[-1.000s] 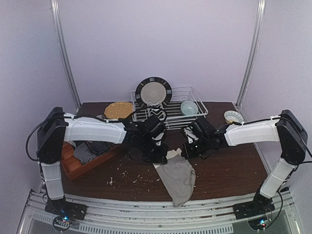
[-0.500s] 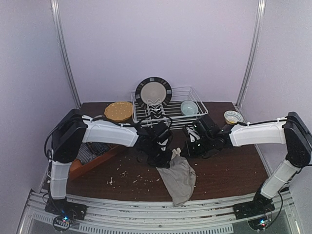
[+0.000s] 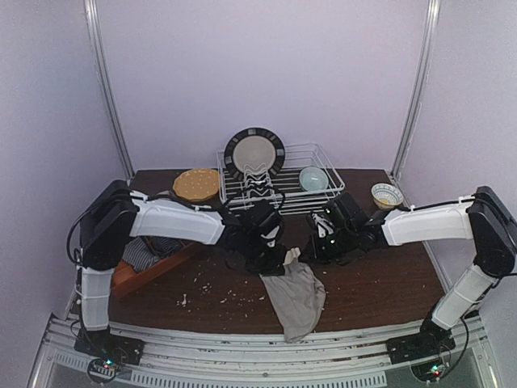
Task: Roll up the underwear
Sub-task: Fold the underwear at the center of the board.
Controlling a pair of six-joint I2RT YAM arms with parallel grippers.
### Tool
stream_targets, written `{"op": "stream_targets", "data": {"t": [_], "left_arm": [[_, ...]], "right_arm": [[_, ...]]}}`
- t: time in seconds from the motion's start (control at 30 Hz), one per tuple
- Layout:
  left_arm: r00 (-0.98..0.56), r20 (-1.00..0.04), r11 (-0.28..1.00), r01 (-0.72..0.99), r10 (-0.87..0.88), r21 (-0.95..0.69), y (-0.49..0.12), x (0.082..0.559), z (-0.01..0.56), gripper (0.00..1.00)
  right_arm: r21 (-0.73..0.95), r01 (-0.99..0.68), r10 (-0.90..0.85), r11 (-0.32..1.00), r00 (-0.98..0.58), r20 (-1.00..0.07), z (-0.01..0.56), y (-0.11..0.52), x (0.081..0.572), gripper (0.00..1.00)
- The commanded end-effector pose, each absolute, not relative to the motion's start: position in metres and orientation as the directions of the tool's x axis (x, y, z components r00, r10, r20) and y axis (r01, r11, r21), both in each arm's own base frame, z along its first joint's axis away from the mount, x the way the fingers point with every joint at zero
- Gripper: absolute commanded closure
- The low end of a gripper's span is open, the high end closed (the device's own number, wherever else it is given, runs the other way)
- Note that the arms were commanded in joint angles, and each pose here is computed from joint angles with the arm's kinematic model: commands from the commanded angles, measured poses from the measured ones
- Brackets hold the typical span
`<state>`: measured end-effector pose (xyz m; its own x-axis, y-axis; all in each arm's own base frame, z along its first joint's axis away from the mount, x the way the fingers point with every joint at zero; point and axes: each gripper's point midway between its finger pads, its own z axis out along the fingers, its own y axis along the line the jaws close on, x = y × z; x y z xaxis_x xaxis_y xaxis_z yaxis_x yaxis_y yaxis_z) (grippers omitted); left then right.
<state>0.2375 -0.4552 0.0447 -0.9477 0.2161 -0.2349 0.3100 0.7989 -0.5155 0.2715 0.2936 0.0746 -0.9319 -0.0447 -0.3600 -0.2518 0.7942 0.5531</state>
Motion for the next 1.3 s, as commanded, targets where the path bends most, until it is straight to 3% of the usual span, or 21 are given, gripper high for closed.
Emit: {"op": "stream_targets", "data": {"t": [0.0,0.23,0.8,1.27], "left_arm": [[-0.944,-0.246,0.778,0.321,0.218,-0.54,-0.466,0.24,0.044,1.0],[-0.943,-0.257,0.777,0.322,0.212,-0.541,-0.464,0.241,0.045,1.0],[-0.93,-0.317,0.785,0.336,0.187,-0.521,-0.404,0.214,0.088,1.0],[-0.95,-0.277,0.861,0.26,0.145,-0.437,-0.382,0.216,0.043,1.0]], "right_arm": [[0.668,-0.237,-0.006,0.705,-0.945,-0.328,0.092,0.311,0.267,1.0],[0.791,-0.165,0.057,0.59,-0.968,-0.245,0.096,0.33,0.262,1.0],[0.773,-0.167,0.046,0.613,-0.968,-0.246,0.092,0.331,0.263,1.0],[0.781,-0.169,0.011,0.601,-0.976,-0.219,0.098,0.359,0.243,1.0]]}}
